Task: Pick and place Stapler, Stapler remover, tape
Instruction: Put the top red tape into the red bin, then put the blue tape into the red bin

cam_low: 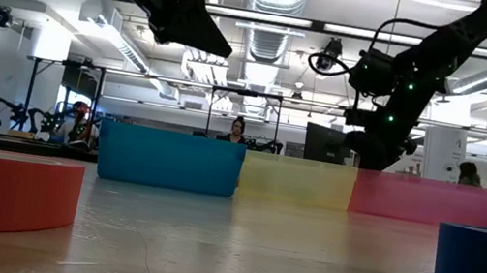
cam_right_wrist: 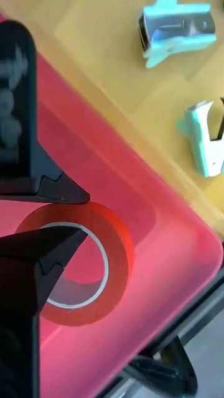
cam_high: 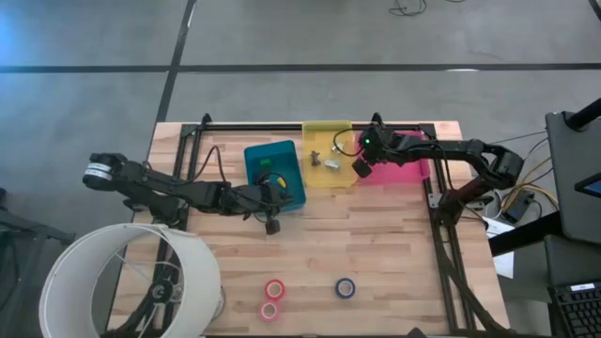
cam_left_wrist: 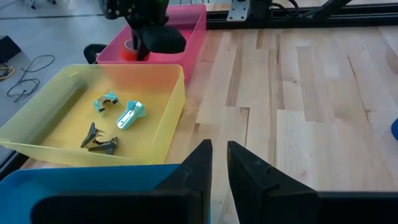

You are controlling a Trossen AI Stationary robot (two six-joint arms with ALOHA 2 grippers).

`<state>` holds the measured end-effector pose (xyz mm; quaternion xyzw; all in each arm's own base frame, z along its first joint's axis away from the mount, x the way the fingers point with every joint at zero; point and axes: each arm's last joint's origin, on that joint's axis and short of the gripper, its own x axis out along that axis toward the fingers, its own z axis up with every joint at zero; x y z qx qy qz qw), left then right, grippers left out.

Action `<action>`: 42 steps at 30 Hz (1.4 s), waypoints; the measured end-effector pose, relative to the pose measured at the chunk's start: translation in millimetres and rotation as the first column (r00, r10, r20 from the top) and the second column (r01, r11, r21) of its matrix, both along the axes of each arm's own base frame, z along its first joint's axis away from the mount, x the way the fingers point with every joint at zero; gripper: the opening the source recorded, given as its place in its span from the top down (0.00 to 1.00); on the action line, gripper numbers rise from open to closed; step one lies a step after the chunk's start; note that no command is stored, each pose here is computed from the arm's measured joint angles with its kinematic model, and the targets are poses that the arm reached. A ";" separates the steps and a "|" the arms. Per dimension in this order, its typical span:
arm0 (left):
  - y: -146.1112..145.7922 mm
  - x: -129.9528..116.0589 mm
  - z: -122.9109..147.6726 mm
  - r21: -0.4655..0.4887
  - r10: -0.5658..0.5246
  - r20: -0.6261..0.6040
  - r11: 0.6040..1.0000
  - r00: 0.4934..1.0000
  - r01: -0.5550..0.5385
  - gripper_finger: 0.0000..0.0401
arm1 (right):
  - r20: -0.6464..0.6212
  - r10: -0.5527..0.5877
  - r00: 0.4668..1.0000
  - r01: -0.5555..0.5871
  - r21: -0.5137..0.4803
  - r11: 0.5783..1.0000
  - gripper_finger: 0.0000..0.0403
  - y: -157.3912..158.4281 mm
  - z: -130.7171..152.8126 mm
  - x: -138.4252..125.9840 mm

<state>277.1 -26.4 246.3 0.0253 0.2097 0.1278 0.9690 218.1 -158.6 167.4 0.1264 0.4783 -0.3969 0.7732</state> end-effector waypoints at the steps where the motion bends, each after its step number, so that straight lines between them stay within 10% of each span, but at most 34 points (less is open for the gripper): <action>1: 0.1 0.0 0.0 0.000 0.000 0.000 1.000 1.000 0.000 0.87 | -0.005 0.008 1.000 -0.008 -0.004 1.000 0.88 -0.5 0.1 -0.2; 18: 0.1 0.0 0.1 -0.016 0.007 0.005 1.000 1.000 -0.007 0.87 | -0.013 0.014 1.000 -0.014 -0.007 1.000 0.87 -1.1 -0.5 -0.5; 42: 0.0 0.0 0.0 -0.012 0.006 0.004 1.000 1.000 -0.006 0.87 | 0.043 0.044 0.998 -0.043 -0.029 0.999 0.56 10.4 12.0 11.8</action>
